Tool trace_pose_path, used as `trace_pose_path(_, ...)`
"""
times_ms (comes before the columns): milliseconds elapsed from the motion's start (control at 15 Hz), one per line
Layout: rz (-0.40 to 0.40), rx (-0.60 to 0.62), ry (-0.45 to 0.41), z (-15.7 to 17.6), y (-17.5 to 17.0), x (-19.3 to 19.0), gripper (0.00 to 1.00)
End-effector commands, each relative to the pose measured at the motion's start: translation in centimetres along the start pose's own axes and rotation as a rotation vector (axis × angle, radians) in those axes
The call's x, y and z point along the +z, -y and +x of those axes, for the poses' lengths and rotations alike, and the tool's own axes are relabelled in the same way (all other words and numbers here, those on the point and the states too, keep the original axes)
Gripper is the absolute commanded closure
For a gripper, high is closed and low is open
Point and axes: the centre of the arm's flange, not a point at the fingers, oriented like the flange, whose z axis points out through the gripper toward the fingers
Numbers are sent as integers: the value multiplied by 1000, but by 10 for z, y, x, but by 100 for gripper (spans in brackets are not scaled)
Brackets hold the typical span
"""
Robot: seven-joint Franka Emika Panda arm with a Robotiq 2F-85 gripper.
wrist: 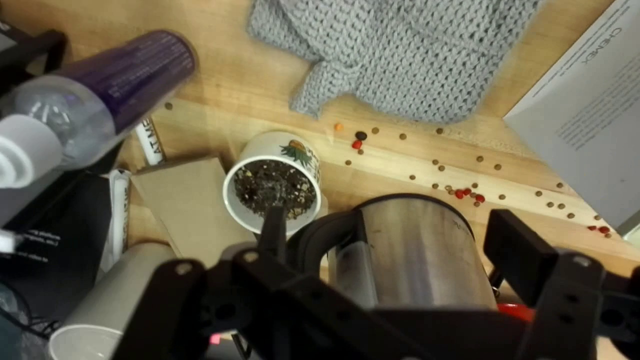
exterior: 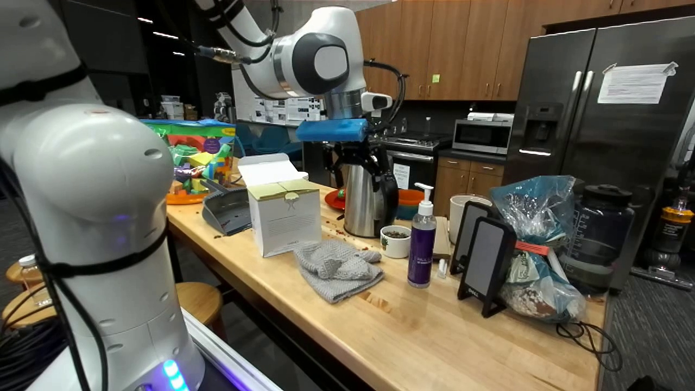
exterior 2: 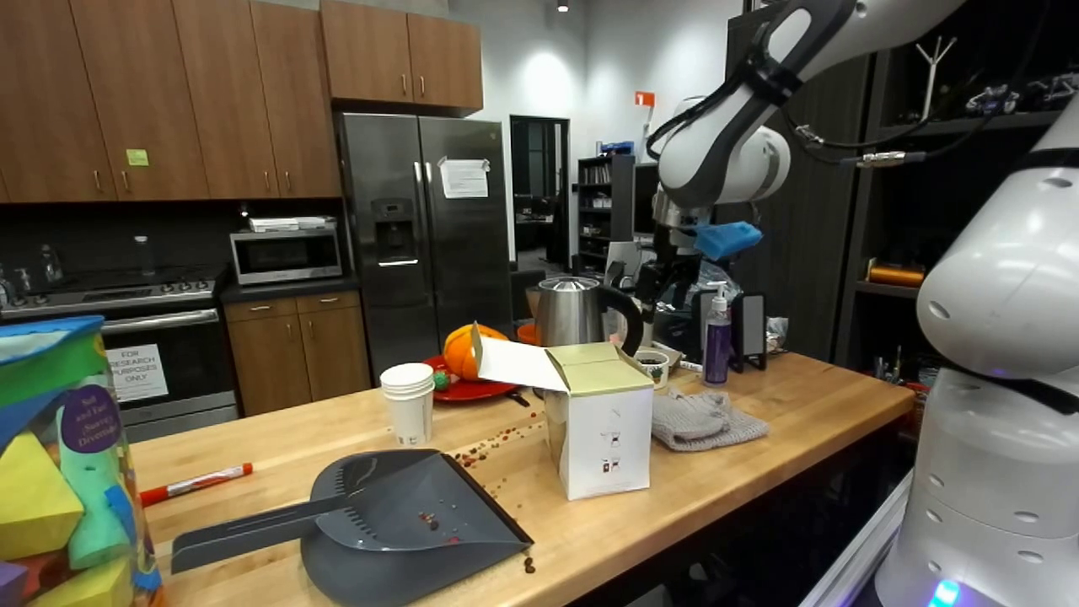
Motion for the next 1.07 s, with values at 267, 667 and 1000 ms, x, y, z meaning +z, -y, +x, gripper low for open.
trace_pose_path(267,-107,-146,-200,-13,59,-7,0)
trace_pose_path(667,-145,-216,-264,-15,99,-37,0)
trace_pose_path(1000,-173,-286,-269,-28,139,-55,0)
